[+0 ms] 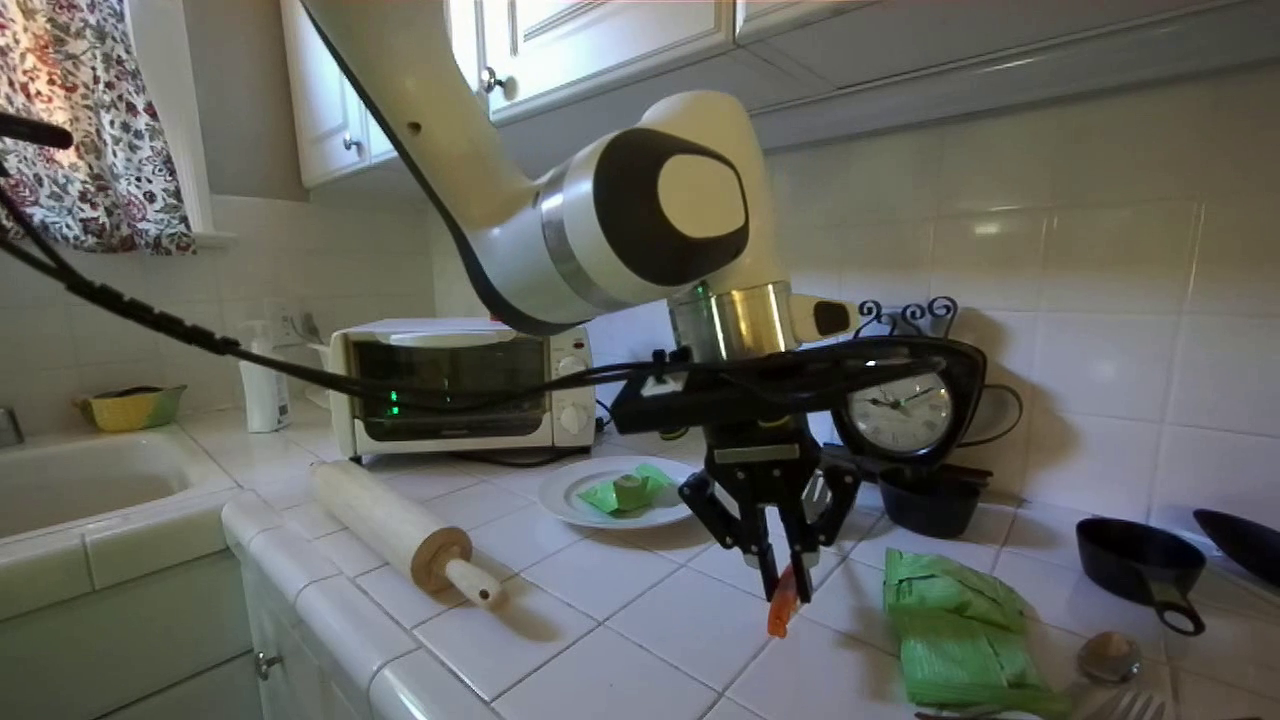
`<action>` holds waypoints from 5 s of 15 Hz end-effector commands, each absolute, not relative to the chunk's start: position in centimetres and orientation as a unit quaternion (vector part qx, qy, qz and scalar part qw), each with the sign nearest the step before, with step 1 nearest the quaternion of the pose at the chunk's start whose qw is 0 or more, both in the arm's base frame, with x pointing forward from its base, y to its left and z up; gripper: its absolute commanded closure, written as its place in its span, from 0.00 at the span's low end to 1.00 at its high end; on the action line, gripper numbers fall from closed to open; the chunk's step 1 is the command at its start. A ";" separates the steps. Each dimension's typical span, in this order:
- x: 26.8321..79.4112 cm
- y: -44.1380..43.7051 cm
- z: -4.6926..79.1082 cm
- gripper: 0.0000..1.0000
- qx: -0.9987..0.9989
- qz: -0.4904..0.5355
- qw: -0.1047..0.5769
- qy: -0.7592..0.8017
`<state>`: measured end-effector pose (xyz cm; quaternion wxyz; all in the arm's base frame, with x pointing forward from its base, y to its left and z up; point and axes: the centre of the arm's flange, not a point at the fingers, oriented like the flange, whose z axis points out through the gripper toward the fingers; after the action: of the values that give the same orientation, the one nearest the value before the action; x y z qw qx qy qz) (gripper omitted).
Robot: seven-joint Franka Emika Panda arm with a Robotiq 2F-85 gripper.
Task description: Use the spatula to lift the green sachet then put it back on the plate
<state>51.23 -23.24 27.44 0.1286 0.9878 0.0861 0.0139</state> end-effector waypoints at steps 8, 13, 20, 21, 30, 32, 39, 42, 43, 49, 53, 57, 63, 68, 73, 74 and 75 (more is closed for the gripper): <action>49.3 -14.0 29.9 0.95 0.953 0.025 0.264 0.147; 49.2 -10.6 30.4 0.95 0.933 0.035 0.319 0.165; 47.9 -8.9 29.2 0.95 0.911 -0.006 0.370 0.181; 47.7 -8.7 29.0 0.95 0.909 -0.012 0.375 0.184; 46.5 -6.8 28.2 0.95 0.894 -0.036 0.398 0.203; 46.2 -6.5 28.0 0.95 0.890 -0.040 0.403 0.209; 45.6 -5.3 27.1 0.95 0.879 -0.047 0.417 0.225; 45.4 -4.7 26.7 0.95 0.873 -0.049 0.426 0.232; 45.3 -4.5 26.6 0.95 0.871 -0.051 0.429 0.234; 44.5 -3.5 26.0 0.95 0.861 -0.060 0.440 0.248; 44.3 -3.1 25.8 0.95 0.856 -0.068 0.447 0.252; 43.8 -2.6 25.5 0.95 0.851 -0.080 0.451 0.258; 43.6 -1.6 25.1 0.95 0.842 -0.093 0.460 0.265; 43.4 -0.8 24.9 0.95 0.835 -0.104 0.467 0.271; 43.7 0.0 24.8 0.95 0.834 -0.124 0.463 0.273; 43.9 0.1 24.8 0.95 0.835 -0.125 0.462 0.271; 44.1 0.1 24.8 0.95 0.836 -0.128 0.461 0.270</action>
<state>43.89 -0.46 25.14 0.4664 0.8369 0.2671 -0.1039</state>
